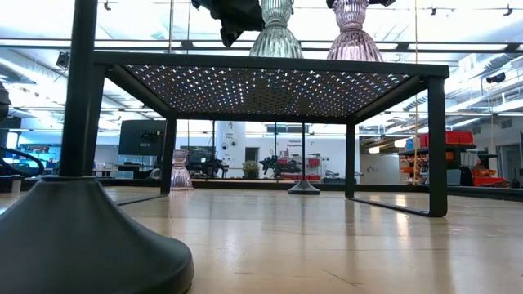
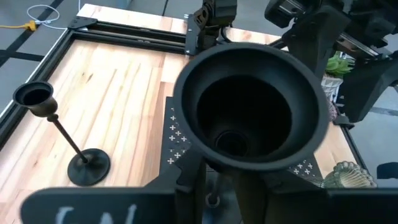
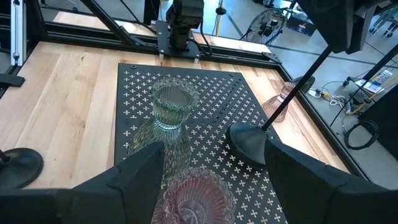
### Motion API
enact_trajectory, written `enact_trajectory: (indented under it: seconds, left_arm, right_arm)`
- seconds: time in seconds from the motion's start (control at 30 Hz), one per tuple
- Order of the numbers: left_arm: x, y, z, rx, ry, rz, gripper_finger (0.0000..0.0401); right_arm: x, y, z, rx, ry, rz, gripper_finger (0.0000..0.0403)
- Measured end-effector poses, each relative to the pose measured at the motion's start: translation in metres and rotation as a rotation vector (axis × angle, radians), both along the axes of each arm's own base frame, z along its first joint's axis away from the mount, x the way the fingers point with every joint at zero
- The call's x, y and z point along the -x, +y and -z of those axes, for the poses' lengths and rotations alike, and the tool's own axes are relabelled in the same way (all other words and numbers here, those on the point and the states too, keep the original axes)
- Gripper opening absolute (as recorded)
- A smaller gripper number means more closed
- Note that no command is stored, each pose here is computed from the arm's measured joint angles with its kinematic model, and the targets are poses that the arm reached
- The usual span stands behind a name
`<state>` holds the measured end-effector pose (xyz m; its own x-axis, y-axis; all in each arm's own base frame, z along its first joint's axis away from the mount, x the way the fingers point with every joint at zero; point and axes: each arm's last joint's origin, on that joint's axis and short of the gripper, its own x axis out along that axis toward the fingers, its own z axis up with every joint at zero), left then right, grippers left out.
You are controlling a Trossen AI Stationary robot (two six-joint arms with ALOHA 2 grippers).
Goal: Pick & Place candle stick holders
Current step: Put the middle left black candle holder on the shelf
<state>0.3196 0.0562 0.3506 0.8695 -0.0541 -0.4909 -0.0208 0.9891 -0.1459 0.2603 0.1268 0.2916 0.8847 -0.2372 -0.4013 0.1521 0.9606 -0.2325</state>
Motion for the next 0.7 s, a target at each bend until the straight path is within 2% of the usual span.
enact_trajectory:
  seconds: [0.7]
  left_arm:
    - [-0.0020, -0.0068, -0.0018, -0.019, -0.023, 0.041, 0.0076]
  right_arm:
    - [-0.0001, -0.0003, 0.0000, 0.006, 0.002, -0.002, 0.0277]
